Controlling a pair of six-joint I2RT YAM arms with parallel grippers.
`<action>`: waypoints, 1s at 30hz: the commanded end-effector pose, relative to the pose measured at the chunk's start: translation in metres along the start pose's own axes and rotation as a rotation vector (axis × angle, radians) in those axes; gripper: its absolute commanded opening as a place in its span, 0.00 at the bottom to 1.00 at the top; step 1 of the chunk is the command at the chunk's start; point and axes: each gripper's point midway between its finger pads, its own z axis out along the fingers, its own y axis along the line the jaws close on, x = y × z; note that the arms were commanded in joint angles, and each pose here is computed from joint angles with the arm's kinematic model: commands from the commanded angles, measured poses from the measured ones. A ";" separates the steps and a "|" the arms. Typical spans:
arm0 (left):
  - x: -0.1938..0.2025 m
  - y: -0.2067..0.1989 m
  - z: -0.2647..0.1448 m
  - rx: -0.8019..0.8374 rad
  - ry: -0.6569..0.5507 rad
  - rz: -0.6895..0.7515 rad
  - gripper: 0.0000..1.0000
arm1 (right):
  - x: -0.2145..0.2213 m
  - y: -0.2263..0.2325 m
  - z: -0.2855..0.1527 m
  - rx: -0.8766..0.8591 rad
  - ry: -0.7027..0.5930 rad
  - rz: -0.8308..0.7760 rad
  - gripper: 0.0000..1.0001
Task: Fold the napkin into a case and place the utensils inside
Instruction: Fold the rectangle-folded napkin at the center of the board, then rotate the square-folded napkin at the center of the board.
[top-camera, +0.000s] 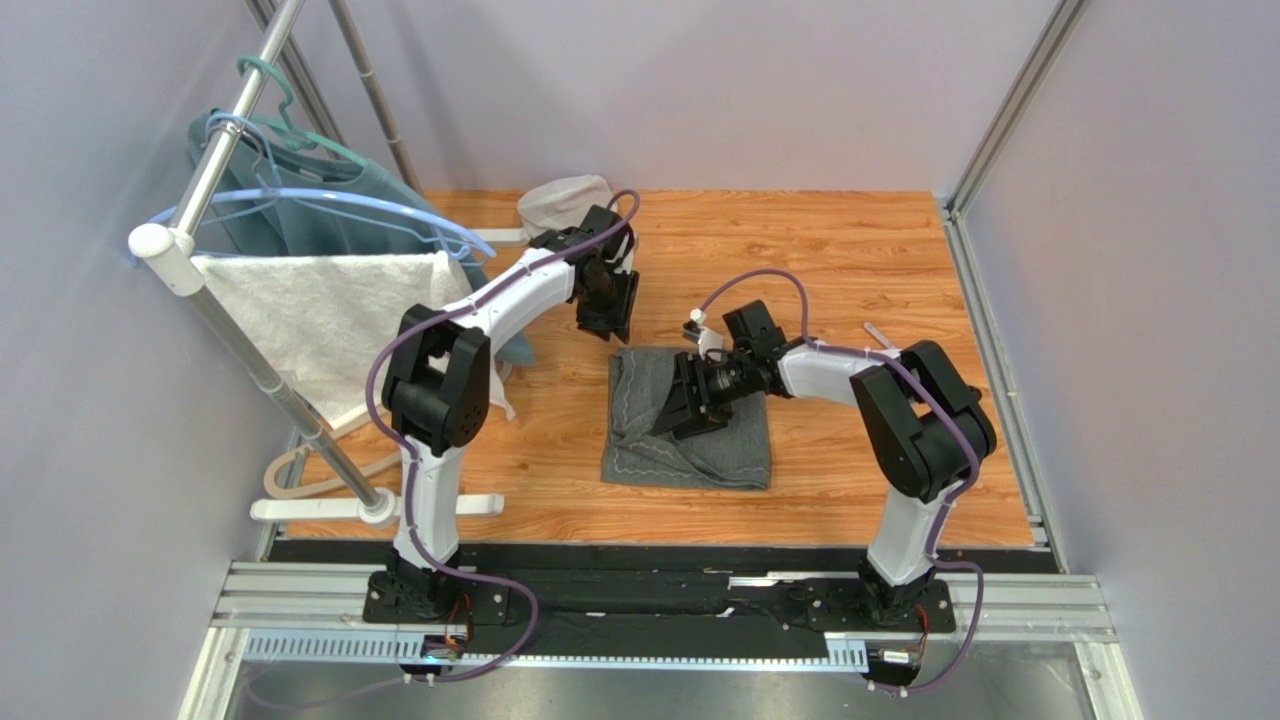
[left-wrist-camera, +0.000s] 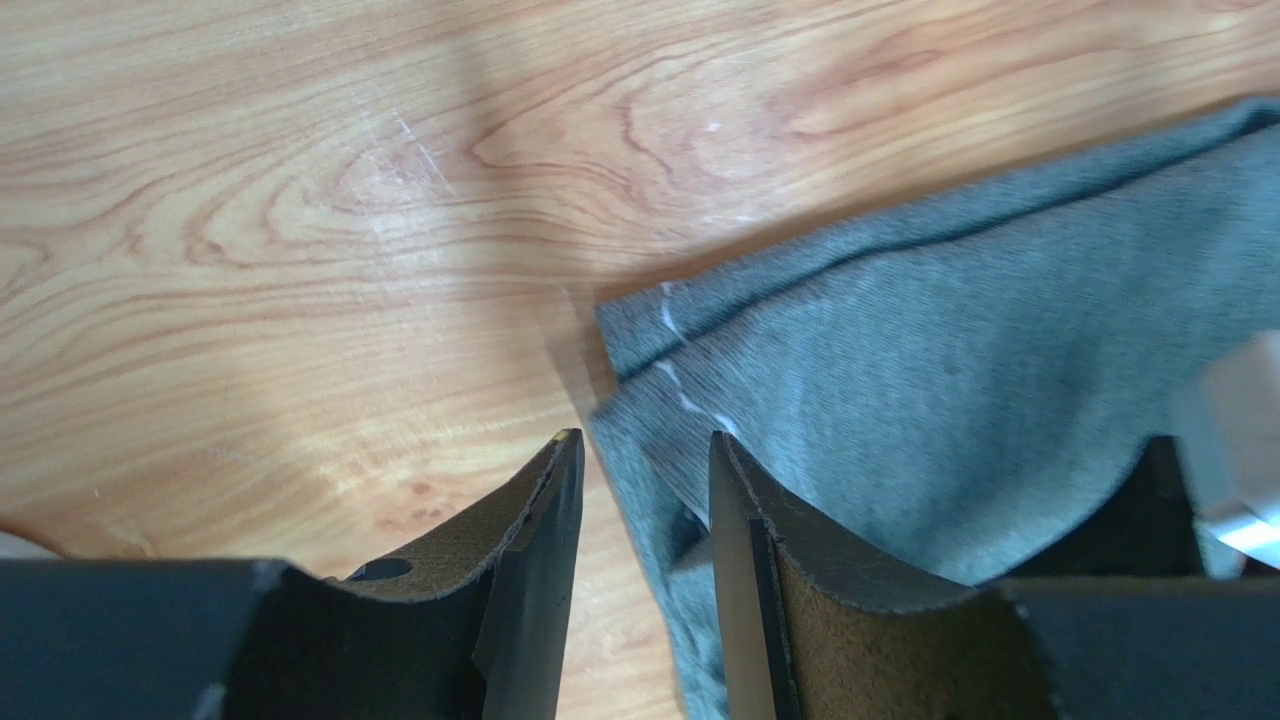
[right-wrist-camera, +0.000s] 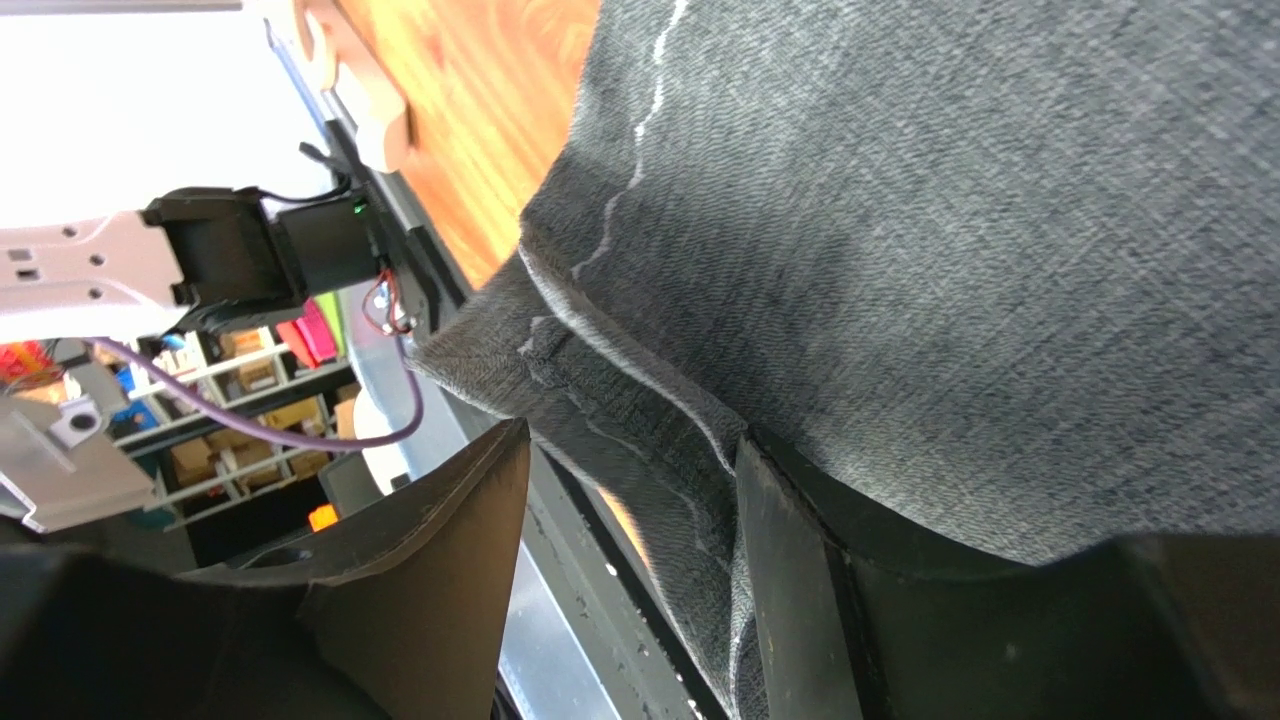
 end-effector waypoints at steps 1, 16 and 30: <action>-0.011 -0.012 -0.036 0.031 -0.073 -0.028 0.45 | 0.000 0.026 -0.003 -0.087 0.014 -0.085 0.57; -0.010 -0.043 -0.066 0.206 -0.072 -0.003 0.36 | 0.031 0.045 -0.003 0.013 0.007 -0.040 0.56; 0.049 -0.077 0.032 0.041 0.131 0.102 0.15 | 0.050 -0.104 -0.072 0.648 -0.321 0.278 0.27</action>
